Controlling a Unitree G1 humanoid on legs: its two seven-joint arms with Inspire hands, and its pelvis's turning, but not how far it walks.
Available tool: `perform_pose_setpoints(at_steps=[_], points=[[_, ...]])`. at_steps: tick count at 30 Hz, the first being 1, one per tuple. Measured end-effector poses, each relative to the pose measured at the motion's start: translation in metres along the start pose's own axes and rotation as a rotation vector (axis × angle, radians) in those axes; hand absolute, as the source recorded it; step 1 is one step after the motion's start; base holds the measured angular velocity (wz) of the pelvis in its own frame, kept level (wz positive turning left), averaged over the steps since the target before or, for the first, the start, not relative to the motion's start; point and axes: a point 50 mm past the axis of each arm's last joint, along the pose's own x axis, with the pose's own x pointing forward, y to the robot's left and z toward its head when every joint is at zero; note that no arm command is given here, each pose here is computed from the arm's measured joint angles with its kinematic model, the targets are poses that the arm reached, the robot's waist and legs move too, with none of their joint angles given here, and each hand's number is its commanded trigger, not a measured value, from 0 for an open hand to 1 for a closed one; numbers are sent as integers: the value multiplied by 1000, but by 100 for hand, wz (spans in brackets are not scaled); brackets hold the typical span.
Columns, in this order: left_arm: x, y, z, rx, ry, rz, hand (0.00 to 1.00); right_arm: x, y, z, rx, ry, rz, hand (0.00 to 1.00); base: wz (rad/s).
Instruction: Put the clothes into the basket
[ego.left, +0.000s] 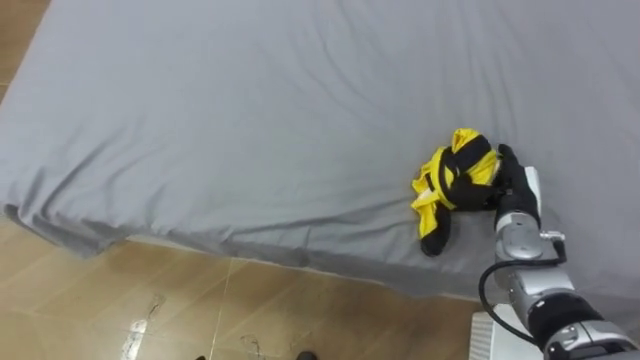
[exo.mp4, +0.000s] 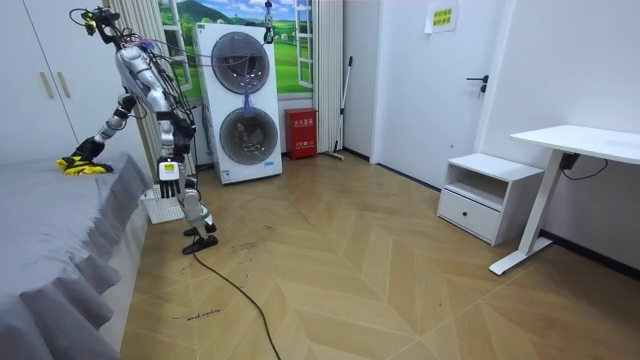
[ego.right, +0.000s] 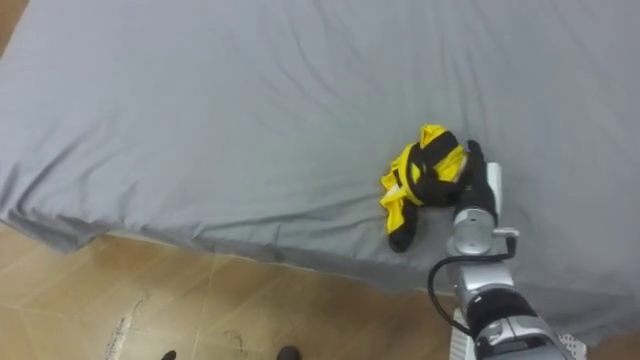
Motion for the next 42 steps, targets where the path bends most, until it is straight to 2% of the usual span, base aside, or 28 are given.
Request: perform_pose_setpoints(at_steps=[8,9,10,35,42], points=[[0,0,1,0,0,-3,0,-5,28,16,-120,-91,129,0,0],[0,0,1,1,0,-3,0,-6,32,16,-138,-94,147,83,4],[0,0,1,1,0,-3,0,-6,34,15,-143,-93,154,100,4],[0,2,1,-25,1,6,0,-5,29,14,-166,-83,228,100,3],[-2,14,-2,-60,8,31,0,0,11,19,-157,-98,187,100,6]])
